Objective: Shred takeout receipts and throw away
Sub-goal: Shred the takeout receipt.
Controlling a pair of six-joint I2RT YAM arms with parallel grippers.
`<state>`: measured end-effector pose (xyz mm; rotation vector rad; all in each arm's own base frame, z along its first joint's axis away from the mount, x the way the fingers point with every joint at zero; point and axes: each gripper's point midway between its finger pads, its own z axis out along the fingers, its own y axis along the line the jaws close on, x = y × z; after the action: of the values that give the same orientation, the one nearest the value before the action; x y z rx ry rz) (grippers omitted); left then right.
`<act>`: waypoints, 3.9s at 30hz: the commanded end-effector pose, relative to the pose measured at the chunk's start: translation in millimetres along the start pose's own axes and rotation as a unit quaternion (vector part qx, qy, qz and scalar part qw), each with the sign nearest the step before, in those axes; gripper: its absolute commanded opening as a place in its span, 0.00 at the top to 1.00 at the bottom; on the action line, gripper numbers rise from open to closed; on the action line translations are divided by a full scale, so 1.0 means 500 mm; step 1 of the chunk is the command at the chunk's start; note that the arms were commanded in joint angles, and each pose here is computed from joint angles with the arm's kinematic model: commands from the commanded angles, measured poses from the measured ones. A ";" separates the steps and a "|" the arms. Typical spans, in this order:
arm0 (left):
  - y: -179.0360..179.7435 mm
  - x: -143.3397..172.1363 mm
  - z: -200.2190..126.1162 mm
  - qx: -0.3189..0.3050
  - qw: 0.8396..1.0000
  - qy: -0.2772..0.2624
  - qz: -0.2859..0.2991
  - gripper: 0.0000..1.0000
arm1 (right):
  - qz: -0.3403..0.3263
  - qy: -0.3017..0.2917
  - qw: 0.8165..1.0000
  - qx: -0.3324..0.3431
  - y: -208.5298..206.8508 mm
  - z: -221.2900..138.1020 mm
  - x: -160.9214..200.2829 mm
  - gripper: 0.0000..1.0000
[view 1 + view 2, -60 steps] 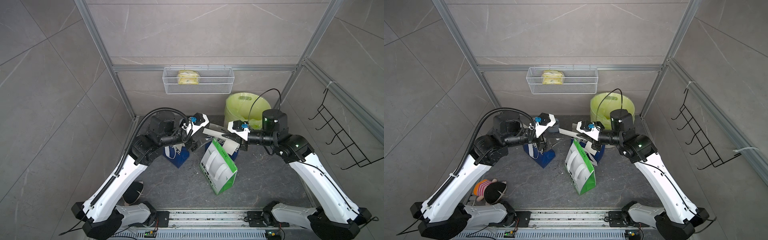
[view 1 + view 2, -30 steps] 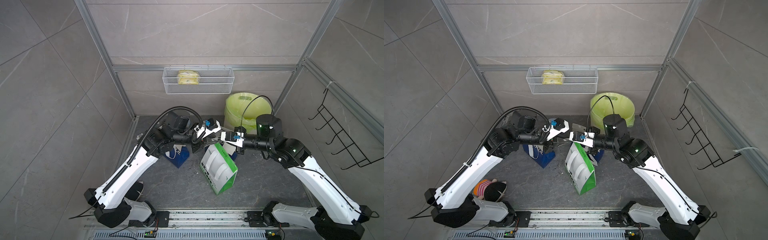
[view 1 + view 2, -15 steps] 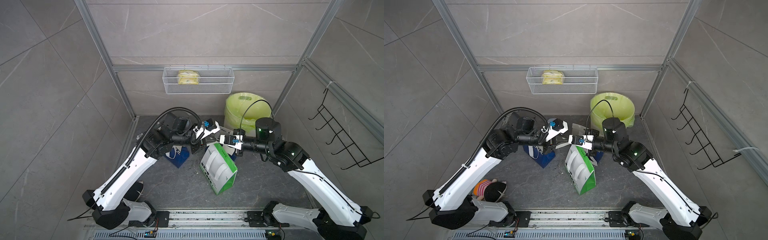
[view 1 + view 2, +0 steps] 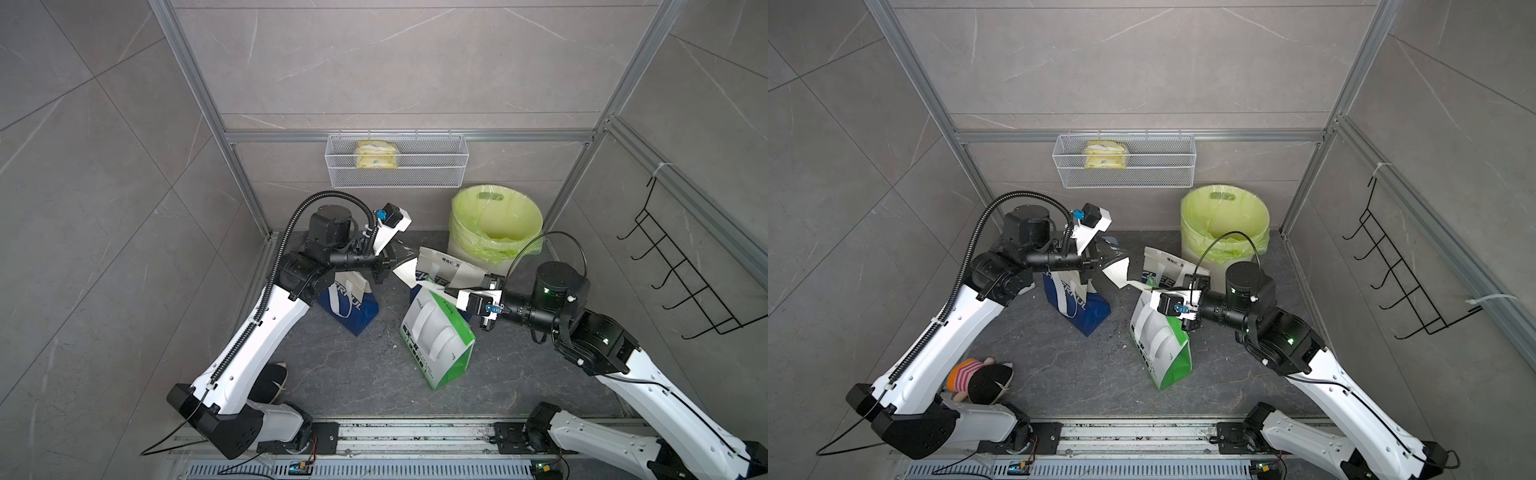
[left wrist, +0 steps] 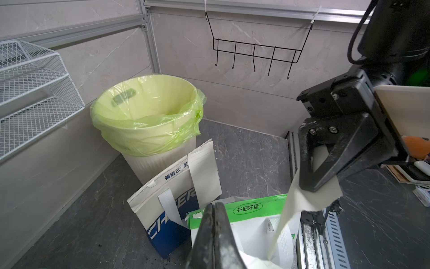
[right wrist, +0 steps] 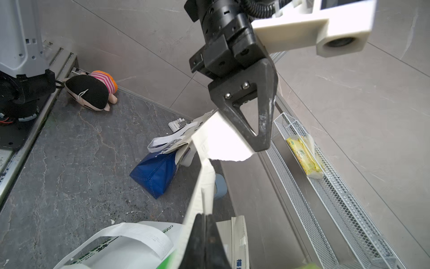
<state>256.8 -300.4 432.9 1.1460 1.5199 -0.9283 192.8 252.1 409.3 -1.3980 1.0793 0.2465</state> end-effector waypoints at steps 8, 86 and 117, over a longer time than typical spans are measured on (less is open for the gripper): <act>0.120 -0.085 -0.051 -0.177 0.974 -0.135 -0.032 1.00 | 0.145 -0.064 0.987 0.016 -0.011 -0.024 -0.051 1.00; 0.155 -0.088 -0.005 0.059 0.726 -0.399 -0.557 0.93 | 0.713 -0.015 0.692 0.115 -0.210 0.119 -0.035 1.00; 0.155 -0.088 -0.005 0.053 0.733 -0.400 -0.548 0.94 | 0.752 0.064 0.641 0.136 -0.187 0.100 -0.003 1.00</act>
<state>342.6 -289.7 456.7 -0.3782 1.3541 -1.9560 281.1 279.8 460.1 0.0850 2.0873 1.1522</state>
